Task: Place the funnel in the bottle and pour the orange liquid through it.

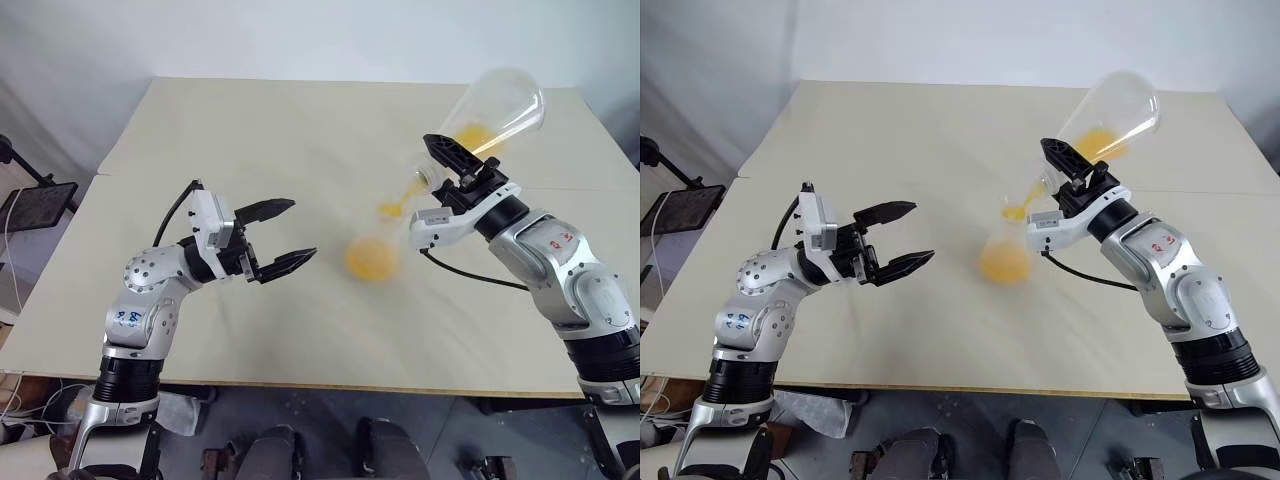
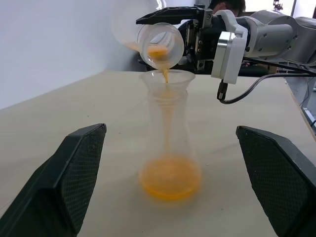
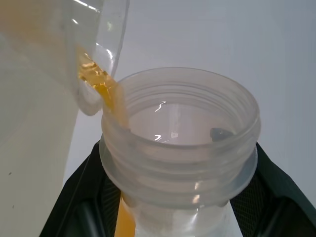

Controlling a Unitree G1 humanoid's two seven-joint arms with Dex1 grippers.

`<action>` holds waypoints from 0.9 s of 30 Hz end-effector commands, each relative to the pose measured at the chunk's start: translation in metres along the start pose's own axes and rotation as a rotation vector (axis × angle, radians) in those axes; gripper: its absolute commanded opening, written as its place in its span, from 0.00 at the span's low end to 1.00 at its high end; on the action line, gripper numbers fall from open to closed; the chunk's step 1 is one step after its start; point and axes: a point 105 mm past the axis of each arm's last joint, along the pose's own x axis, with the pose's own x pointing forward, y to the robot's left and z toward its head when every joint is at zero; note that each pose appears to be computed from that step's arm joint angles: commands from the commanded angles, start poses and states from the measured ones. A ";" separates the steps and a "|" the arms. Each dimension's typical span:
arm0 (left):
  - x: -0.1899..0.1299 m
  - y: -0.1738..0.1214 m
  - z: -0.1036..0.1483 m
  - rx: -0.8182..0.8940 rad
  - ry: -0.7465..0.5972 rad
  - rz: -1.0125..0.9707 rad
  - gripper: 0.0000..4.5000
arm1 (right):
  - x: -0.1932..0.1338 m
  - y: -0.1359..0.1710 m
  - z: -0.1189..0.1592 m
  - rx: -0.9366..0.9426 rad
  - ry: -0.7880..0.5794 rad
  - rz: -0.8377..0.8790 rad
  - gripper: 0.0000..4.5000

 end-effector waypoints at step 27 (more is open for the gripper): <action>-0.011 0.000 0.001 0.033 -0.034 0.002 1.00 | 0.000 -0.025 -0.006 -0.064 -0.012 -0.097 0.55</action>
